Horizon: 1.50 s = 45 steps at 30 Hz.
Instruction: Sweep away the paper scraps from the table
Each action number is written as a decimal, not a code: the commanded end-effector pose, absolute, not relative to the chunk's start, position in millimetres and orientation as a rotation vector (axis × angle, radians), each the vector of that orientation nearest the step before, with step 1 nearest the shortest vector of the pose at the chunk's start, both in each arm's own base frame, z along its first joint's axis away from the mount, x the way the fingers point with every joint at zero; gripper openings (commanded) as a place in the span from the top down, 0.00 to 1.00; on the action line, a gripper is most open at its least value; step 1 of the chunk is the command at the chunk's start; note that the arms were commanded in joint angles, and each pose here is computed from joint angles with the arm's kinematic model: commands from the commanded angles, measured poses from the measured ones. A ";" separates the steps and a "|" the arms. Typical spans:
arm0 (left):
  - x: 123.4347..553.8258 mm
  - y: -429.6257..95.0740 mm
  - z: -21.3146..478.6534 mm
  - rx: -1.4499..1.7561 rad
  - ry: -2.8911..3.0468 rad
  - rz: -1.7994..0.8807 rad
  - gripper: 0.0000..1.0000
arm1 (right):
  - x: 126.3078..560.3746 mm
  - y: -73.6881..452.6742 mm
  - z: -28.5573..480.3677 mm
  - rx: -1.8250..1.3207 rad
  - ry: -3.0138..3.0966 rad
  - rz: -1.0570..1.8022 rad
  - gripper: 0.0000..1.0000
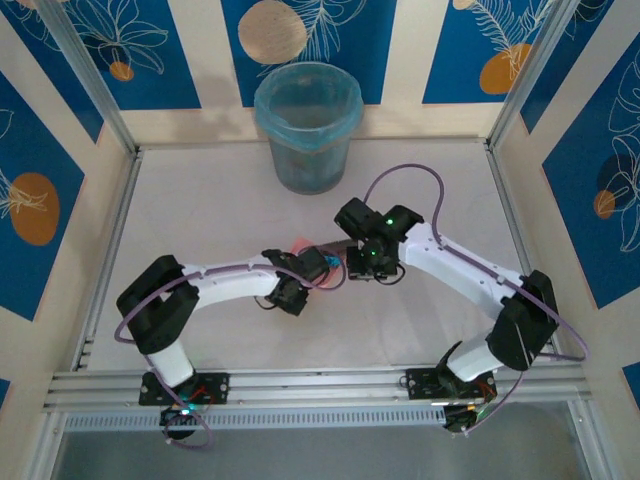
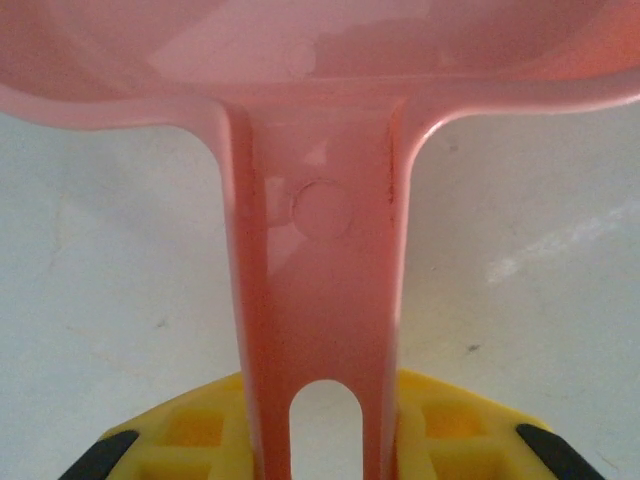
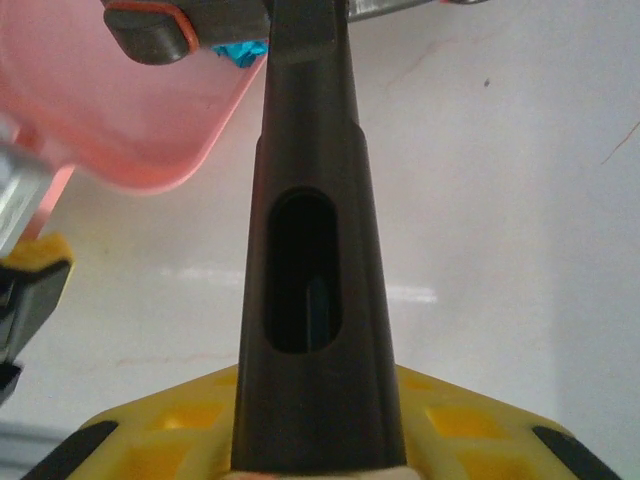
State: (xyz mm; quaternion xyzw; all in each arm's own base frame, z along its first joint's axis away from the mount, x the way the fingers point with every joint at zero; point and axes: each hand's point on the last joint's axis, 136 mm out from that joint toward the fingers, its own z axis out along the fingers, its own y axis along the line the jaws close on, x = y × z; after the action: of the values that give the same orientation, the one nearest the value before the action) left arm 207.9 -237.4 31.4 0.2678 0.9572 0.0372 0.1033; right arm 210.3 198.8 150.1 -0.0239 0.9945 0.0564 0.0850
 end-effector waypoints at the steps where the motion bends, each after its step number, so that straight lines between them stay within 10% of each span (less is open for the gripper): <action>1: 211.9 -235.3 36.7 0.781 2.820 0.173 1.00 | 190.8 204.5 159.1 -0.085 2.980 0.280 1.00; 30: 231.4 -250.5 61.0 0.724 2.577 -0.037 1.00 | 222.6 78.0 175.3 0.551 2.347 0.597 1.00; 45: 241.6 -237.4 71.4 0.701 2.488 0.035 1.00 | 295.6 106.7 139.6 0.457 2.348 0.637 1.00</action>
State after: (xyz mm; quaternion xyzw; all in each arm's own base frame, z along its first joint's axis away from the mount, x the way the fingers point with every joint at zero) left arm 235.8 -239.8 60.6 0.2599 0.9335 0.0058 0.2471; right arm 268.4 91.8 111.0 0.2149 0.9144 0.2138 0.2684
